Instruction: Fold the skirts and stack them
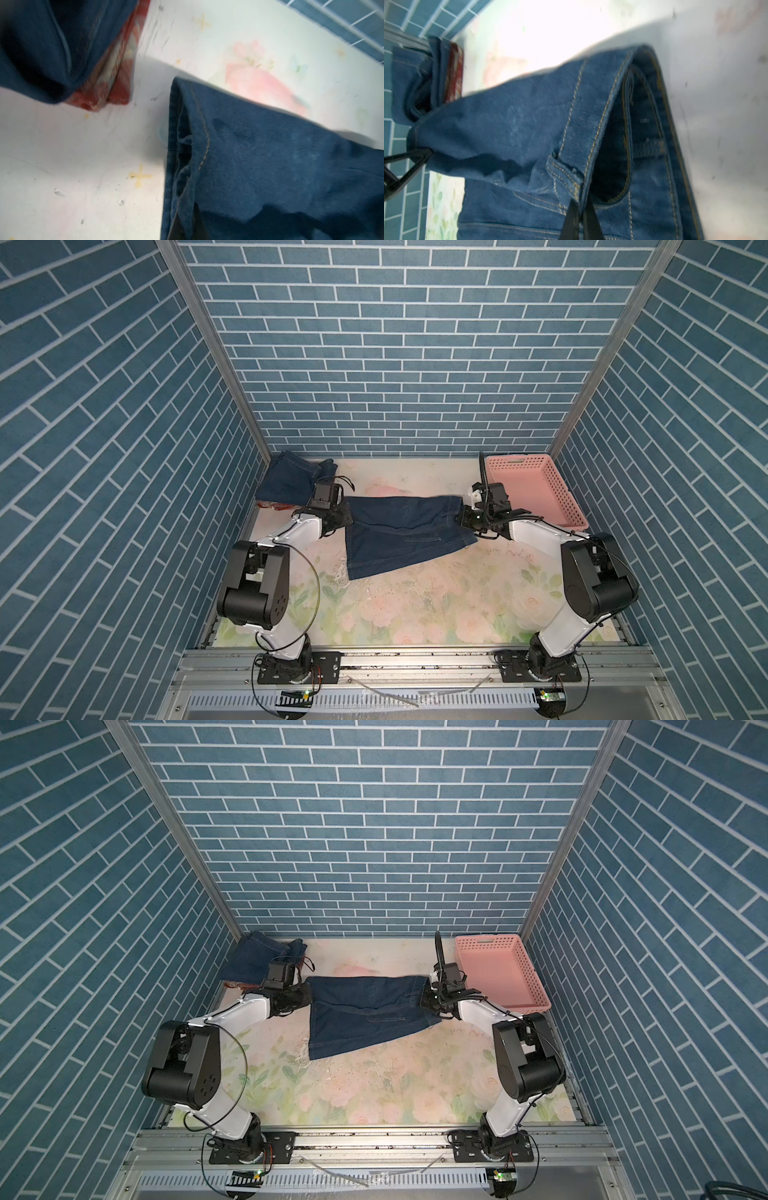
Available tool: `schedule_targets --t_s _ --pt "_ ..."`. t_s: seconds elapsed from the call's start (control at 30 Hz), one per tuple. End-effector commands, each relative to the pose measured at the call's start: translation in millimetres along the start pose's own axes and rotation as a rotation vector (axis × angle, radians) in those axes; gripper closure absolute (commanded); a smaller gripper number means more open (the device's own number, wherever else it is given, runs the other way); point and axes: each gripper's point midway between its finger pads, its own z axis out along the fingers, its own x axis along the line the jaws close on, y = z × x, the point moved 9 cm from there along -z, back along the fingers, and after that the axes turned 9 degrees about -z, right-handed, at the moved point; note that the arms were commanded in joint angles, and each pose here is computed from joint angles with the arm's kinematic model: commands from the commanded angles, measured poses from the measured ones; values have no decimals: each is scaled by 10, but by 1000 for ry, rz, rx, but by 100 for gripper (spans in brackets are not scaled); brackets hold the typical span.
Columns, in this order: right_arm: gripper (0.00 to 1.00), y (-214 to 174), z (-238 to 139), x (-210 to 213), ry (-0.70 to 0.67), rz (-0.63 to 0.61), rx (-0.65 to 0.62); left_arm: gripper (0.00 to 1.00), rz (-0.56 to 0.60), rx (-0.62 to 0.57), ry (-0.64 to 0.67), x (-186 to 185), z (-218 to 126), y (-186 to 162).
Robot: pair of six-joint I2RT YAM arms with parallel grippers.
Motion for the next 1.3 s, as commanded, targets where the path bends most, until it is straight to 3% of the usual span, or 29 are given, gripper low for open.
schedule_targets --t_s 0.0,0.23,0.43,0.87,1.1,1.27 --pt "100 359 -173 67 -4 -28 -89 100 15 -10 -21 -87 -189 100" --pt "100 754 -473 105 -17 -47 -161 100 25 -29 -43 -214 -540 195" --pt "100 738 -685 42 -51 -49 -169 100 44 -7 -60 -250 -719 -38" --pt "100 -3 -409 -327 -110 64 2 97 18 177 29 122 -369 -1197" --pt "100 -198 -271 -439 -128 105 63 95 32 235 62 167 -166 -1418" --pt "100 -21 -382 -356 -130 73 24 96 66 197 73 70 -289 -1267"
